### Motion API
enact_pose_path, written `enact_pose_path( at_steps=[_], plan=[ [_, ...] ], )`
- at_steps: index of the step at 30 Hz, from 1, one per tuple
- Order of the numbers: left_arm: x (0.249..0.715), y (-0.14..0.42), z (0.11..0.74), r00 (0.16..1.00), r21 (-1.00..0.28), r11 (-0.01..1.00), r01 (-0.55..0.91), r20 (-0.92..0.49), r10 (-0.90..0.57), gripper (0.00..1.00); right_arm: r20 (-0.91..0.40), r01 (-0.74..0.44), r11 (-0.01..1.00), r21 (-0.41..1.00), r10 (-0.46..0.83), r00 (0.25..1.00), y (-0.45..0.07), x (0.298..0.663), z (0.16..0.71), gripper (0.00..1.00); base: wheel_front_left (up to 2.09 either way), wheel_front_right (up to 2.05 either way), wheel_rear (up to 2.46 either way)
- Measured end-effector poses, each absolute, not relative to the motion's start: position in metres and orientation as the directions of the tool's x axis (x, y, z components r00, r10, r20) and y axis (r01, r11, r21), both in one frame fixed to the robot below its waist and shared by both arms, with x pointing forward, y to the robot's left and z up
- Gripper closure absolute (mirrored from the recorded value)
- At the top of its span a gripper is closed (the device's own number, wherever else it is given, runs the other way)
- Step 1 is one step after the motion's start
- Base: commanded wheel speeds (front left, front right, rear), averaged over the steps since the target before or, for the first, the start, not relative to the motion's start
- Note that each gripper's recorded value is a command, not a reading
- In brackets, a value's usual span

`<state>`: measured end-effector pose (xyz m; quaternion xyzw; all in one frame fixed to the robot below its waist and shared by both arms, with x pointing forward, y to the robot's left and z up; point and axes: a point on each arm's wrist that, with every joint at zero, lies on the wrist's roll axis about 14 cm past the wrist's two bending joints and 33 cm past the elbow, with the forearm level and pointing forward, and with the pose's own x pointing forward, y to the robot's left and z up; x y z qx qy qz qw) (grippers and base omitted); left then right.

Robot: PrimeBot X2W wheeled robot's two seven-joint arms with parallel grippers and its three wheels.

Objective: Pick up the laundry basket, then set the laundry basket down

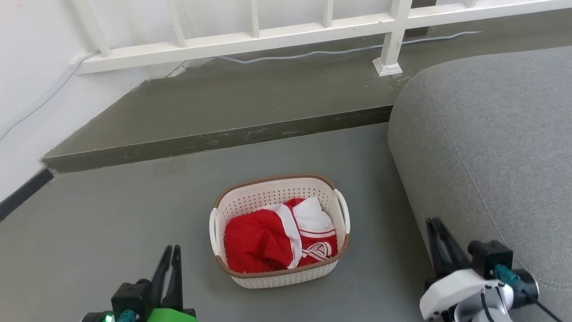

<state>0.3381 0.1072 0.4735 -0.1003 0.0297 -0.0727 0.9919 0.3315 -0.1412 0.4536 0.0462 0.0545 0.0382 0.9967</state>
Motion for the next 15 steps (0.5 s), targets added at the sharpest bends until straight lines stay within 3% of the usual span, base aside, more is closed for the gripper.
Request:
enact_pose_path(
  at_steps=[15],
  plan=[
    [0.3322, 0.1079, 0.4683, 0.988, -0.343, 0.933, 0.106, -0.072, -0.138, 1.0, -0.133, -0.037, 0.969, 0.245, 0.072, 0.988, -0.1395, 0.3263, 0.4485, 1.0, 0.0, 0.0, 0.0]
  ],
)
